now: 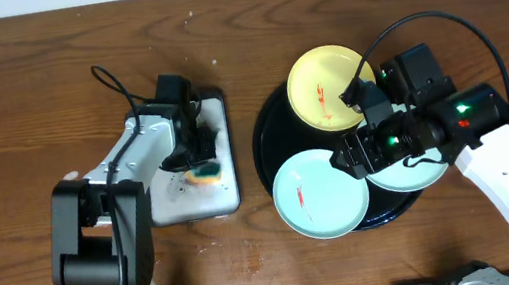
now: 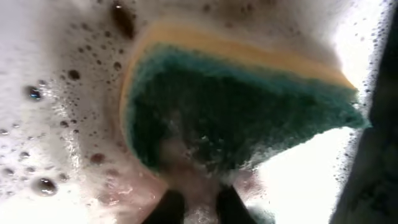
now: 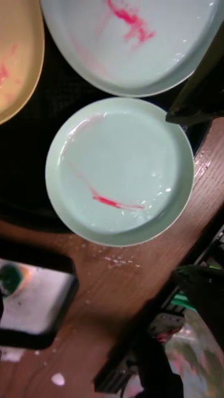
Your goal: Clean dirty plates on tray and stack at the side
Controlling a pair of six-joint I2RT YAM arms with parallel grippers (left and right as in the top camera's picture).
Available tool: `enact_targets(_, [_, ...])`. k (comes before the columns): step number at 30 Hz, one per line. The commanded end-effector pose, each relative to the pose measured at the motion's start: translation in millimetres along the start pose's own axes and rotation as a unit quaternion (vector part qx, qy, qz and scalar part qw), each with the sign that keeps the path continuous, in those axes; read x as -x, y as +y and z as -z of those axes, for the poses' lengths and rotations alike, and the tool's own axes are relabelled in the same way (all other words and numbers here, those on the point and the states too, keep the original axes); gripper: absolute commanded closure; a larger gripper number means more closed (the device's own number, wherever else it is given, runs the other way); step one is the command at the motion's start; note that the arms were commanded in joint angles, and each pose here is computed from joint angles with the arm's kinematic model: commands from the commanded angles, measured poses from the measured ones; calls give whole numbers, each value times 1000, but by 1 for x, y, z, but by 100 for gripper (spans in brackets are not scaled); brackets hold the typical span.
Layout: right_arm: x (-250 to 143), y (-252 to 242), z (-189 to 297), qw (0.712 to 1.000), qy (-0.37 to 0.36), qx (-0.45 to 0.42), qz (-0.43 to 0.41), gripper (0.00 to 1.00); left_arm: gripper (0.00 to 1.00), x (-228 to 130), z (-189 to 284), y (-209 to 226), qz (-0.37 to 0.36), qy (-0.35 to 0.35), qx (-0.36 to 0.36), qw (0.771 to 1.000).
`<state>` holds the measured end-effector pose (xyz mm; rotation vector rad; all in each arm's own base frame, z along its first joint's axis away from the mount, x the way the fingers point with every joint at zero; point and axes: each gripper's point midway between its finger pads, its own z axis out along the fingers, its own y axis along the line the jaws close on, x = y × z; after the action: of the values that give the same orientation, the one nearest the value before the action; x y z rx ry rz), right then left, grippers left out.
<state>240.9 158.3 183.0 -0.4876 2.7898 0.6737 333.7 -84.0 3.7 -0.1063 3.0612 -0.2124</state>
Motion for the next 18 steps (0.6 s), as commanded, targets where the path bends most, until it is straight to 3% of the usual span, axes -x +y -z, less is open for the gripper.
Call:
enact_targets(1, [2,1,2,1000,-4,-13,-5,31,67,-12,-8,16,0,30,37,999])
enact_targets(8, [2,1,2,1000,-4,-13,-5,32,49,-4,37,12,-3,-2,40,999])
enact_targets(18, [-4,-11,3,997,4,-45,-58,32,49,-11,10,2,-25,2,39,999])
